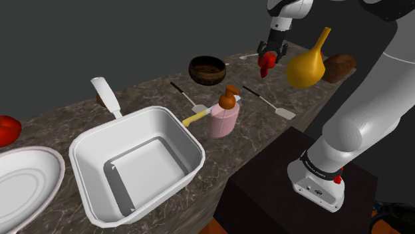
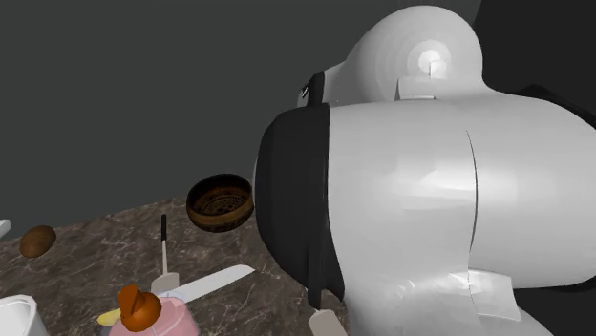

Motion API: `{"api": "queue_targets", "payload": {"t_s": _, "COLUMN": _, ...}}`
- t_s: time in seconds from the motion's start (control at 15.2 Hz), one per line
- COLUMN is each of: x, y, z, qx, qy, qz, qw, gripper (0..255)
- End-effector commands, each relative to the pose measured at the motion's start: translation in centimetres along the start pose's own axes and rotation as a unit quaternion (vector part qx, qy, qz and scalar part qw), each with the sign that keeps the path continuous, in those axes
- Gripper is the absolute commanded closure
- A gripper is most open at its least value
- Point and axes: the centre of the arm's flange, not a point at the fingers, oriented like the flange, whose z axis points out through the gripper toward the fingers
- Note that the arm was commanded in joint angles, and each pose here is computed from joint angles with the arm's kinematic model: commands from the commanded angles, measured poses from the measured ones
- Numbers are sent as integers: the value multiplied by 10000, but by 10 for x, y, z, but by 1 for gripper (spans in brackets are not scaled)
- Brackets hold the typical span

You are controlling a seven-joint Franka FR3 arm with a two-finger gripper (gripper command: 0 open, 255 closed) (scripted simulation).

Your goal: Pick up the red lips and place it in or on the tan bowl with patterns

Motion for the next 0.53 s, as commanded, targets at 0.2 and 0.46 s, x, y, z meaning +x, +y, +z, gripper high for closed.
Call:
{"api": "queue_targets", "payload": {"t_s": 0.2, "x": 0, "y": 0, "z": 27, "qx": 3, "qy": 2, "qz": 16, "qw": 10000, "gripper": 0}}
{"api": "queue_targets", "payload": {"t_s": 0.46, "x": 0, "y": 0, "z": 30, "qx": 3, "qy": 2, "qz": 16, "qw": 10000, "gripper": 0}}
